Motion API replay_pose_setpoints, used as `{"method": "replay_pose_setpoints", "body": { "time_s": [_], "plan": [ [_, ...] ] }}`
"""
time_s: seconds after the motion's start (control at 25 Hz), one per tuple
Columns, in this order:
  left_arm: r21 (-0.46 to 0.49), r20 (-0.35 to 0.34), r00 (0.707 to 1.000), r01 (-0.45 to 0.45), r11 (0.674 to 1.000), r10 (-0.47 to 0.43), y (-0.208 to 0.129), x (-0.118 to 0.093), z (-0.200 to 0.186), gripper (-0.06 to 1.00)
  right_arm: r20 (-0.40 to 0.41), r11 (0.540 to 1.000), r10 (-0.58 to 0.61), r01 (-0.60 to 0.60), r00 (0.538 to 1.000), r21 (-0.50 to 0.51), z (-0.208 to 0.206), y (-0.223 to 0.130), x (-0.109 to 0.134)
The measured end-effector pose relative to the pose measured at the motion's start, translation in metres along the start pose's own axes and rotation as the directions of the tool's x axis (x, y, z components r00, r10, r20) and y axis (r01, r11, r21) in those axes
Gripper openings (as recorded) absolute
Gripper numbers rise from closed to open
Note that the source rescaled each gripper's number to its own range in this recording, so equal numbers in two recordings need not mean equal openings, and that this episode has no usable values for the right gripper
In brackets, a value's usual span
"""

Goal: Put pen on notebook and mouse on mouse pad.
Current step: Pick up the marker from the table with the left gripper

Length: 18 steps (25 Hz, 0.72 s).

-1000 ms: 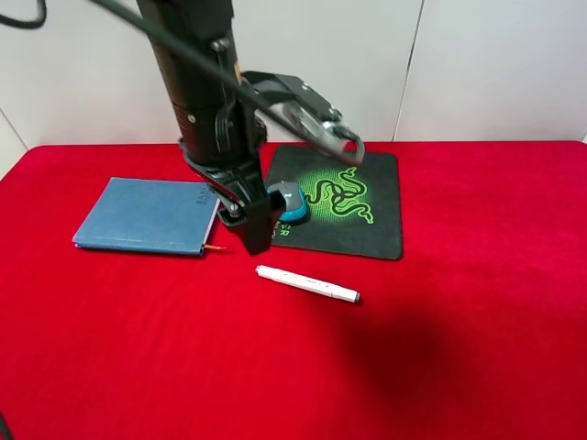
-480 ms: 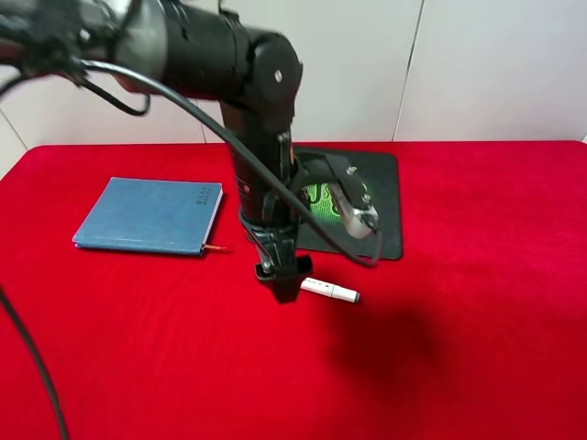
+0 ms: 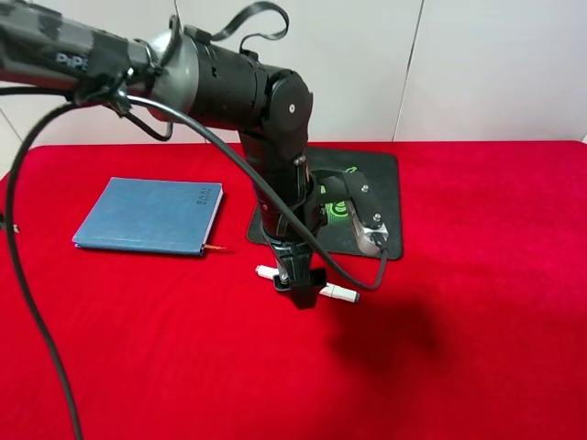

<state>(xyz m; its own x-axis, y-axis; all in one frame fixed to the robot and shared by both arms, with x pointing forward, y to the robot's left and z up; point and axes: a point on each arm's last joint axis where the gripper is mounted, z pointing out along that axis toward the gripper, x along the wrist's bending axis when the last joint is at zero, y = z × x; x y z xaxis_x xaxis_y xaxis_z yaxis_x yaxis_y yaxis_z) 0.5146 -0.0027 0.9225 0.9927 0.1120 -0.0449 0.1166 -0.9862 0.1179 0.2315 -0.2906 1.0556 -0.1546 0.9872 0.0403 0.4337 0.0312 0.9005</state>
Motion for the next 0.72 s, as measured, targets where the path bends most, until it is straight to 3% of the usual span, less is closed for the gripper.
{"method": "replay_pose_setpoints", "body": {
  "time_s": [0.72],
  "plan": [
    [0.01,0.0,1.0,0.006,1.0,-0.006,0.002,0.006,0.034,0.99,0.0,1.0,0.0,0.0,1.0,0.0,0.0,0.0,0.0]
  ]
}}
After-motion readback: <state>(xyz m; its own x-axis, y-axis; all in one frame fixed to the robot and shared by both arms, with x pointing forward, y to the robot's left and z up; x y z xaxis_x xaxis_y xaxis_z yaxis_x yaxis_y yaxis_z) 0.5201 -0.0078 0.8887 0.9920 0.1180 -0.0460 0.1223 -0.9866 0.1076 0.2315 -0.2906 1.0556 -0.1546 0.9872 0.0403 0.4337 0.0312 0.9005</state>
